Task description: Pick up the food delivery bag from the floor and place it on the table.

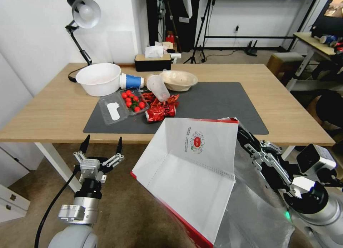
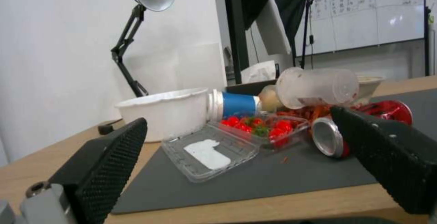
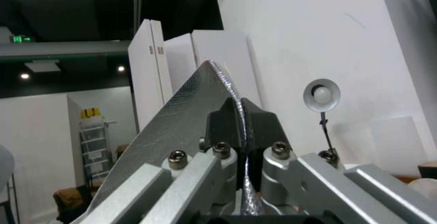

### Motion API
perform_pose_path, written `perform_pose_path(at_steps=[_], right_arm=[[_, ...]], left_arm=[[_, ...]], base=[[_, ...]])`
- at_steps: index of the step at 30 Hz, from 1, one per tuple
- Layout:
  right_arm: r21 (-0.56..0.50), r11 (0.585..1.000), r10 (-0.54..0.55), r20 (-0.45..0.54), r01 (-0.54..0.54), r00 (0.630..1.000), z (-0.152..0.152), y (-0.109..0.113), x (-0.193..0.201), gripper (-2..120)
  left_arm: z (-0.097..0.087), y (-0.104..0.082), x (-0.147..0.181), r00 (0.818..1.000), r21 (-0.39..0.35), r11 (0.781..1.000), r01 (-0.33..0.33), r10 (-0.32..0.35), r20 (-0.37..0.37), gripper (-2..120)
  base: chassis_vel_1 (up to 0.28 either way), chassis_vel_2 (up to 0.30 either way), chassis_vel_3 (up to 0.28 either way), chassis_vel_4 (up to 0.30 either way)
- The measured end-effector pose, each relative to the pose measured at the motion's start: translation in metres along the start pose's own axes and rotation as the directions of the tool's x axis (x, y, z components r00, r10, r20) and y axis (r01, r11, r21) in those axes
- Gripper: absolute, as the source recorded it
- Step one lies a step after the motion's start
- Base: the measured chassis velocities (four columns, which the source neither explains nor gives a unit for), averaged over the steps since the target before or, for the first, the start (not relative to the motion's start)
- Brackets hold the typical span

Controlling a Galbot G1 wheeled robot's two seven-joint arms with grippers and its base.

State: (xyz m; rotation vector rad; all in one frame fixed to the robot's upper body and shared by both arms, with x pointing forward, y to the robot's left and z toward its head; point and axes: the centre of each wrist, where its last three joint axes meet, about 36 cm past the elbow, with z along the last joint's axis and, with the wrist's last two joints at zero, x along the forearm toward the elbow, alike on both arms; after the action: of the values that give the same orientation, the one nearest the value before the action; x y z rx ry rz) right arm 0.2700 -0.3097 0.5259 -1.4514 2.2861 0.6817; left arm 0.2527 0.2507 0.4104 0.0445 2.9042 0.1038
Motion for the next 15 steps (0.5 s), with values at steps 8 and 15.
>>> perform_pose_path(at_steps=[8, 15], right_arm=[[0.004, 1.0, -0.001, -0.002, 0.001, 1.0, -0.0007, -0.0012, 0.0001, 0], [0.006, 1.0, -0.003, 0.0, 0.003, 1.0, -0.0018, -0.0024, -0.0008, 0]], left_arm=[[0.0, 0.0013, -0.0007, 1.0, -0.009, 1.0, -0.006, 0.006, 0.003, 100], [0.0009, 0.0017, -0.001, 1.0, -0.025, 1.0, -0.002, 0.002, 0.001, 100]], base=[[0.0, 0.0, 0.0, 0.0], [0.0, 0.0, 0.0, 0.0]])
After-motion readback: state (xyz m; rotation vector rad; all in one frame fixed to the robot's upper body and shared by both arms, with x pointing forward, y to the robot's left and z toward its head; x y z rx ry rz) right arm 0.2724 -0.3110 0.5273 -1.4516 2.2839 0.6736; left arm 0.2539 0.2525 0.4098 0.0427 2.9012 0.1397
